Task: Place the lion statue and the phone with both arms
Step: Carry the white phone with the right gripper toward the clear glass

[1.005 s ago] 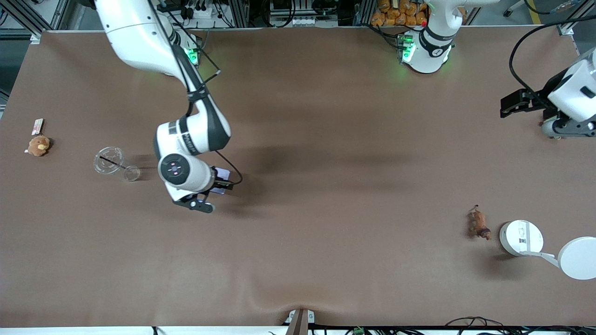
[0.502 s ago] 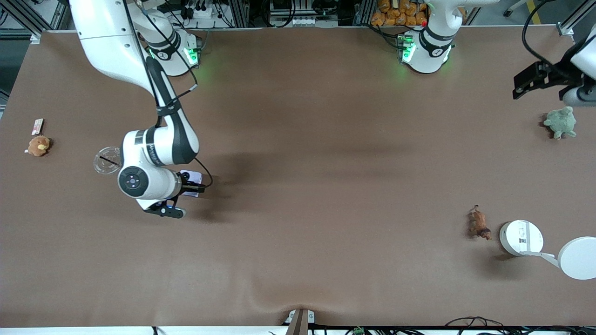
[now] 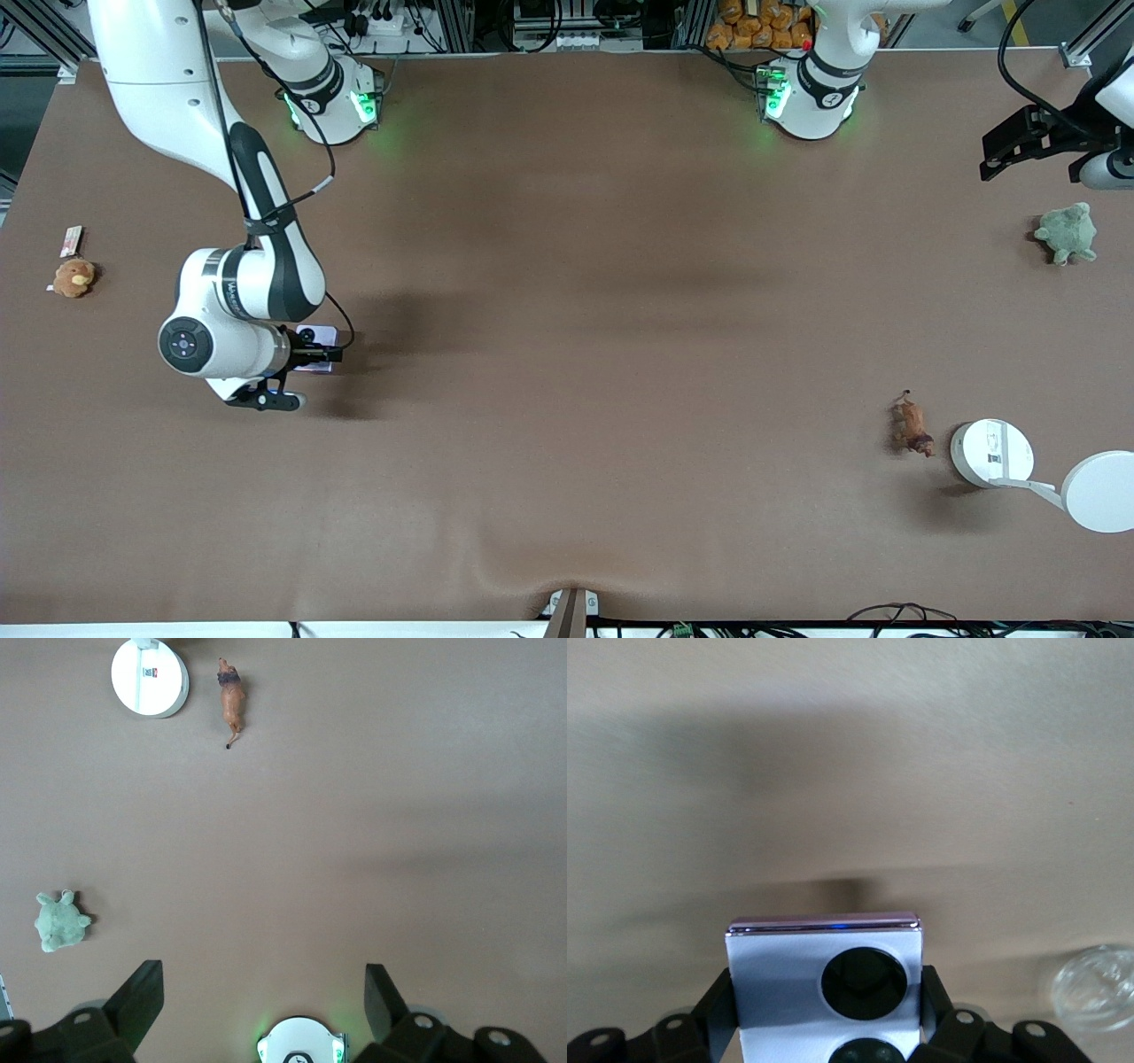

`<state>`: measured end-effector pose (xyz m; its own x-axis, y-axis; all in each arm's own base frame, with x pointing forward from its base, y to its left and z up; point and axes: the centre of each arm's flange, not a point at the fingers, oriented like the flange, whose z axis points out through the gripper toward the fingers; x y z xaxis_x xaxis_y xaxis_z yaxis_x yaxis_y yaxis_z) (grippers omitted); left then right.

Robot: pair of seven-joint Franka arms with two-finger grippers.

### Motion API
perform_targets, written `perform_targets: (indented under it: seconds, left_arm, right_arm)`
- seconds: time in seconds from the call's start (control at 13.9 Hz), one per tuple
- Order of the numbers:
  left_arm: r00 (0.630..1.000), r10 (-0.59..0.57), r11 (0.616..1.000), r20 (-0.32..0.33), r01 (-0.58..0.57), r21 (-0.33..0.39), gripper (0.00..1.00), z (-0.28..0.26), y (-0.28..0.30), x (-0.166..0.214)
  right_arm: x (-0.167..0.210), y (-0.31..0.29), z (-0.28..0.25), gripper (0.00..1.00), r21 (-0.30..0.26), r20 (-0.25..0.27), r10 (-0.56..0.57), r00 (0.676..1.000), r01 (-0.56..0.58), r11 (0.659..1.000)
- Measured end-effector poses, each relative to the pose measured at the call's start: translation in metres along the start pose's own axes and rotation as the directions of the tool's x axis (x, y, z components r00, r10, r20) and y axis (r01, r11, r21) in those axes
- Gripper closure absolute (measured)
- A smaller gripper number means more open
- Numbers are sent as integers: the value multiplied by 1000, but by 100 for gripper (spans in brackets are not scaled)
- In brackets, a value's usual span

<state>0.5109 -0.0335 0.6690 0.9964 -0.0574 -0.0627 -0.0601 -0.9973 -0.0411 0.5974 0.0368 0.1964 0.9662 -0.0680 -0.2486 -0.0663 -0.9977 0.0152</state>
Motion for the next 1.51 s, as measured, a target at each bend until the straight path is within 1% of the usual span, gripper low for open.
perform_targets:
  seconds: [0.22, 0.36, 0.57, 0.93, 1.15, 1.22, 1.29, 1.36, 1.51]
  left_arm:
    - [1000, -8, 1000, 11, 8, 0, 0, 2, 0, -1]
    - [1000, -8, 1000, 19, 8, 0, 0, 5, 0, 0]
    - [1000, -8, 1000, 19, 8, 0, 0, 5, 0, 0]
    - [1000, -13, 1000, 26, 13, 0, 0, 9, -2, 3]
    - [999, -20, 1000, 35, 20, -1, 0, 15, -6, 8]
    - [999, -20, 1000, 33, 20, -1, 0, 16, -6, 9]
    - [999, -20, 1000, 30, 20, -1, 0, 16, -6, 11]
    - [999, -20, 1000, 27, 20, -1, 0, 16, -6, 11]
    - [1000, -20, 1000, 23, 20, -2, 0, 14, -6, 11]
  right_arm:
    - [-7, 21, 11, 16, 7, 14, -12, 1000, 12, 1000]
    - [-13, 20, 13, 16, 10, 16, -15, 1000, 15, 1000]
    - [-18, 12, 20, 16, 8, 3, -28, 1000, 28, 1000]
    - [-26, 5, 32, 16, 3, 20, -41, 999, 41, 999]
    - [-28, 1, 35, 16, 12, 25, -37, 999, 37, 999]
    - [-28, 0, 35, 11, 14, 27, -38, 999, 38, 999]
    - [-29, -1, 35, 2, 14, 26, -39, 999, 39, 999]
    - [-28, -2, 34, 0, 15, 25, -40, 999, 39, 999]
    - [-27, -4, 28, 0, 19, 27, -42, 999, 41, 999]
